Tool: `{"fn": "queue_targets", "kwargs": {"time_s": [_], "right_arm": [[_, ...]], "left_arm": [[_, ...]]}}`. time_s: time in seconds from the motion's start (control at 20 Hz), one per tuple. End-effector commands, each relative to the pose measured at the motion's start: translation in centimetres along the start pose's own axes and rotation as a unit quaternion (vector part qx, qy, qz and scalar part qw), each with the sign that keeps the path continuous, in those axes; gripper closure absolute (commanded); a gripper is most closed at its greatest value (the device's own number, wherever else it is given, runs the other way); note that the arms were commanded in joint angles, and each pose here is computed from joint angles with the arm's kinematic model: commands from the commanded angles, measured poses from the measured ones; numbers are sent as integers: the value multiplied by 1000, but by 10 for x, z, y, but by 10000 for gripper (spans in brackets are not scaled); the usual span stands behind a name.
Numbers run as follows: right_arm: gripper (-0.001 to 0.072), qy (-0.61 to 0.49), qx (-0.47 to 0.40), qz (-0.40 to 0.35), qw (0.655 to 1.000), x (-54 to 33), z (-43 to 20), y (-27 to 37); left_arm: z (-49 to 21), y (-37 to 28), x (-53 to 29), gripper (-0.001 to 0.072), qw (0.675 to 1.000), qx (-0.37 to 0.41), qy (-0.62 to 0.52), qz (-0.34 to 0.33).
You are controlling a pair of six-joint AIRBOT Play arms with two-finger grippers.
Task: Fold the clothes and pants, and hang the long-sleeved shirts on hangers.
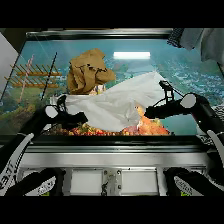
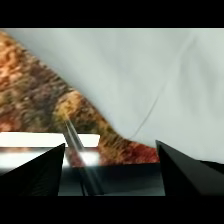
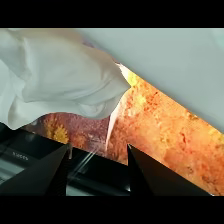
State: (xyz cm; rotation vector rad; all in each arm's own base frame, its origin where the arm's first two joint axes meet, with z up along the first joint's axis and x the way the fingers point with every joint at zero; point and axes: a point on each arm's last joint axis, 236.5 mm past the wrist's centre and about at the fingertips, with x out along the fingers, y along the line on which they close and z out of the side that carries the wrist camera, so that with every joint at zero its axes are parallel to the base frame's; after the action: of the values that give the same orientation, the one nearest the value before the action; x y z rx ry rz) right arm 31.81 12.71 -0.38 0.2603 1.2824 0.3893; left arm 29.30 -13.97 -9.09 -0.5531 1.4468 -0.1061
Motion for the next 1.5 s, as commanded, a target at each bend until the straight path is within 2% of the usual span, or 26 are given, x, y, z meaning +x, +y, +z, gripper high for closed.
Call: {"fn": "queue_targets", "kwargs": {"time_s": [0.0, 0.25, 0.3, 0.35, 0.4, 0.55, 0.75, 0.9, 0.95, 1.0, 1.05, 1.2, 1.35, 1.4, 1.45], "right_arm": [[325, -5, 11, 16, 1000, 1, 1, 7], [325, -3, 9, 14, 1000, 1, 0, 6], [325, -3, 4, 14, 1000, 1, 0, 6], [326, -3, -2, 14, 1000, 1, 0, 6], [327, -3, -7, 14, 1000, 1, 0, 6], [340, 12, -49, -9, 999, 4, -8, 1], [340, 41, -174, -74, 981, 18, -23, 8], [334, 40, -236, -64, 969, 45, -28, 41], [263, 49, -249, -59, 966, 57, -34, 49], [73, 63, -255, -54, 963, 69, -41, 55], [2, 81, -260, -49, 961, 80, -52, 60], [4, 125, -282, -42, 950, 109, -79, 71], [12, 105, -248, -56, 961, 130, -74, 73], [82, 93, -233, -65, 966, 133, -68, 70], [181, 80, -225, -73, 968, 135, -62, 68]], "left_arm": [[-11, -33, 34, 108, 999, 19, 33, -11], [-17, -49, 54, 114, 997, 47, 68, 0], [-16, -50, 54, 357, 997, 47, 66, 0], [-12, -49, 53, 636, 997, 44, 61, -1], [-8, -46, 51, 690, 998, 37, 60, -2], [16, -37, 23, 690, 999, 23, 26, -9], [50, -26, -36, 690, 998, 21, -53, -17], [58, -25, -62, 690, 996, 15, -81, -28], [58, -26, -66, 690, 996, 17, -86, -30], [59, -27, -68, 690, 995, 18, -89, -32], [59, -28, -70, 690, 995, 19, -92, -33], [59, -28, -70, 690, 995, 19, -91, -33], [59, -28, -70, 690, 995, 19, -91, -33], [59, -28, -70, 690, 995, 19, -91, -33], [59, -28, -70, 690, 995, 19, -91, -33]]}}
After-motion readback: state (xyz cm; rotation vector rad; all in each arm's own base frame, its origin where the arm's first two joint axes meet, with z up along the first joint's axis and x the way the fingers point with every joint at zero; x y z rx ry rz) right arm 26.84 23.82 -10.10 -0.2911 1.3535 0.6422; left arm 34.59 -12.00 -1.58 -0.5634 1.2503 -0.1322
